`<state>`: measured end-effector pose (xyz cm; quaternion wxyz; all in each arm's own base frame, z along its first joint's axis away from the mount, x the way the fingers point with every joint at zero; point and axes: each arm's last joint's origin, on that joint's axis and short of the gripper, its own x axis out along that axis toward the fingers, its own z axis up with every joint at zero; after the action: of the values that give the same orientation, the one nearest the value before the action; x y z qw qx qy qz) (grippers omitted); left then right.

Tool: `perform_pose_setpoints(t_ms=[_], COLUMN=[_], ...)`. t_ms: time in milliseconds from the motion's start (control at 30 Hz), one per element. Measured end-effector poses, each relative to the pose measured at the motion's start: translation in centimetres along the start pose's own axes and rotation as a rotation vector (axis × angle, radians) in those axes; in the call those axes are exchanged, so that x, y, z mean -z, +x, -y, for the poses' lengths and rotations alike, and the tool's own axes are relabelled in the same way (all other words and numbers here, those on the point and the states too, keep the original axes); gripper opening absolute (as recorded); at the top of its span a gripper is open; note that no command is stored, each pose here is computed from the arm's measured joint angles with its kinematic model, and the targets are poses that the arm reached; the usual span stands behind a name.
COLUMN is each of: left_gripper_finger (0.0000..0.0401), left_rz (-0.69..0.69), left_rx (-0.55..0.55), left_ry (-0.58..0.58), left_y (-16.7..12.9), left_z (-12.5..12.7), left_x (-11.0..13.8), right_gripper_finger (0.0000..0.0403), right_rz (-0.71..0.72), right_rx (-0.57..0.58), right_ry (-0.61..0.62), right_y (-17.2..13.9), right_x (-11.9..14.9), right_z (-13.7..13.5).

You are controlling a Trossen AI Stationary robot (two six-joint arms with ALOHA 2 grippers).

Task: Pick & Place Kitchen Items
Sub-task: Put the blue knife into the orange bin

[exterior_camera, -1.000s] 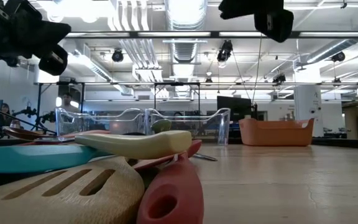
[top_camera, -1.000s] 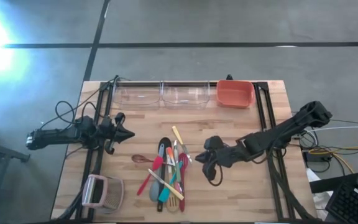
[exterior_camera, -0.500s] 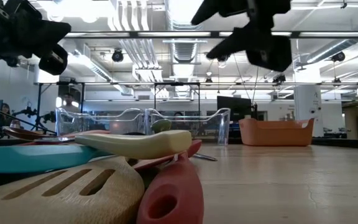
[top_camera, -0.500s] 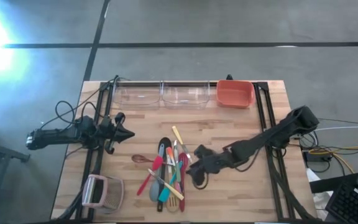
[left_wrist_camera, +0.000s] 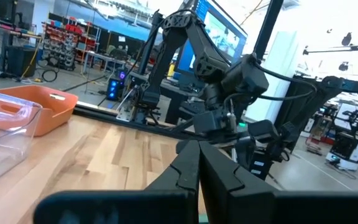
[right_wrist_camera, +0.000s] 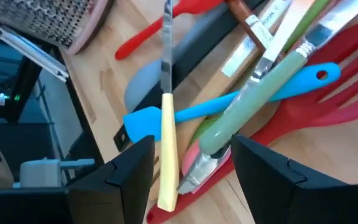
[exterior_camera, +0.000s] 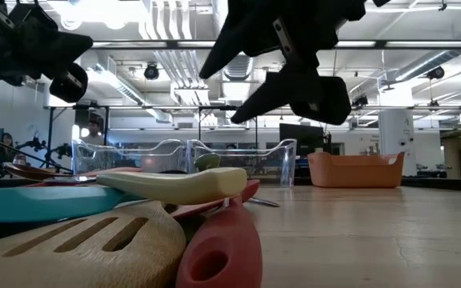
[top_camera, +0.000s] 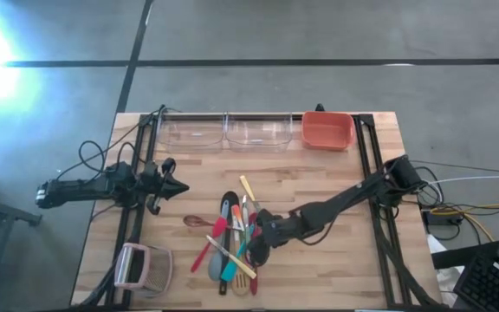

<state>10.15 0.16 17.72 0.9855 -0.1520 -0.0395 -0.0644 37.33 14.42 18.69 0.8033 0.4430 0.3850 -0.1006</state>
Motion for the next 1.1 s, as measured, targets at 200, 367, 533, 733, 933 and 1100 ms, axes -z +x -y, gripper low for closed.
perform_pose_setpoints(t_ms=[200,367,533,733,933,1100], left_gripper_finger=[0.0012,0.0012,0.0012,0.0012,0.0012,0.0012], left_rz=[-0.003,-0.005,-0.011,-0.019,-0.022,-0.025], left_rx=[-0.001,-0.002,-0.004,-0.007,-0.008,-0.009], left_ry=[0.001,0.002,0.002,0.000,-0.002,-0.003], left_y=[0.0,0.0,0.0,0.0,0.1,0.1], left_z=[0.0,0.0,0.0,-0.1,-0.1,-0.1], left_x=[0.0,0.0,0.1,0.2,0.2,0.2], right_gripper_finger=[0.0206,0.0205,0.0205,0.0205,0.0197,0.0183], right_rz=[0.011,0.045,0.046,0.040,0.005,-0.003], right_rx=[0.026,0.047,0.073,0.082,0.201,0.234], right_ry=[0.070,0.110,0.118,0.114,0.111,0.119], right_y=[0.3,0.6,2.0,3.9,4.4,4.3], right_x=[-0.3,-0.3,-0.3,-0.6,-0.8,-0.8], right_z=[0.6,0.7,1.1,0.7,1.1,1.3])
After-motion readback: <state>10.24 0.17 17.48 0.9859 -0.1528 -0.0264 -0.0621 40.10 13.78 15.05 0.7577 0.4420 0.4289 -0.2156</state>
